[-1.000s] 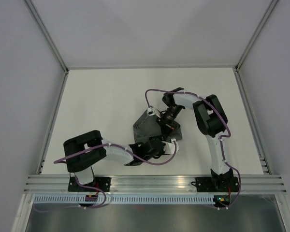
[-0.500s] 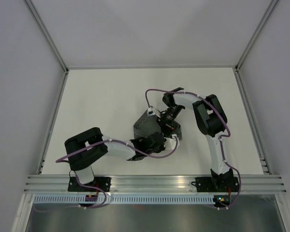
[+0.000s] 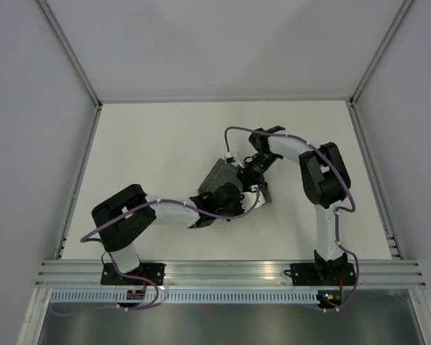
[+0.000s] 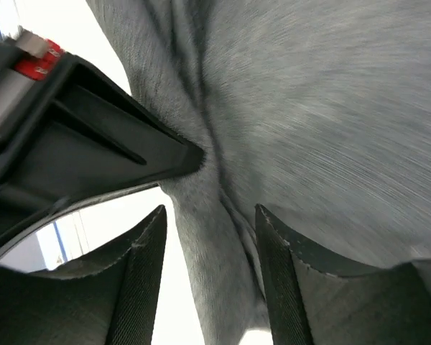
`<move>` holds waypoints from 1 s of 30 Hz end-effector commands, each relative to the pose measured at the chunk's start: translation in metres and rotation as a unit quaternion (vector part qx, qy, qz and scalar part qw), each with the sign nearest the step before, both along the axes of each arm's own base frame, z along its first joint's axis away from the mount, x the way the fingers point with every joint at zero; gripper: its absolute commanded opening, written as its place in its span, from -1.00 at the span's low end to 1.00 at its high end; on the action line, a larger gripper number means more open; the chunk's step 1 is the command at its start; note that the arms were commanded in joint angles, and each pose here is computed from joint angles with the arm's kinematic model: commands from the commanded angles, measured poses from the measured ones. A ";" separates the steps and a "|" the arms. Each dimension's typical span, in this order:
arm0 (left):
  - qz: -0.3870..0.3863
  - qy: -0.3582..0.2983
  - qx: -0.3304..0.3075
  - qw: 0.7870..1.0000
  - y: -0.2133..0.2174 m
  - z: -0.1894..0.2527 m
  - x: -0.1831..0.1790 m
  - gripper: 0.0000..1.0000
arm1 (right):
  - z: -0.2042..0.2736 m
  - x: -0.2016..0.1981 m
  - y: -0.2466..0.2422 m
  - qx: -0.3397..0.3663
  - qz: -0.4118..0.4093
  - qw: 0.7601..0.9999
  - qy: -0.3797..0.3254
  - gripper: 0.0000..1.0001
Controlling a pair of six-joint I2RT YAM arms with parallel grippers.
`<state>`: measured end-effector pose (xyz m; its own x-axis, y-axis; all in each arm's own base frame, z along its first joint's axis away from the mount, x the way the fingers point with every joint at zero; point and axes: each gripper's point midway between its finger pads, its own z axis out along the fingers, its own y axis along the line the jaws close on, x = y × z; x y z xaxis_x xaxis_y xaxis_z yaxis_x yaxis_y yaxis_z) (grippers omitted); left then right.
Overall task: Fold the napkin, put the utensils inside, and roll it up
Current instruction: Roll the napkin with the utensil
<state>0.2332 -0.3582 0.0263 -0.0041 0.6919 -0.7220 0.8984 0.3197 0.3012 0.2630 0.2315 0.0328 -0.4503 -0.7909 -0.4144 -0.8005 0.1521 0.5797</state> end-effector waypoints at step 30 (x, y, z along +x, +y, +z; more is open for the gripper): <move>0.041 0.459 -0.039 0.887 0.023 -0.053 -0.062 -0.95 | 0.069 -0.014 -0.048 0.095 -0.024 0.891 -0.444 0.25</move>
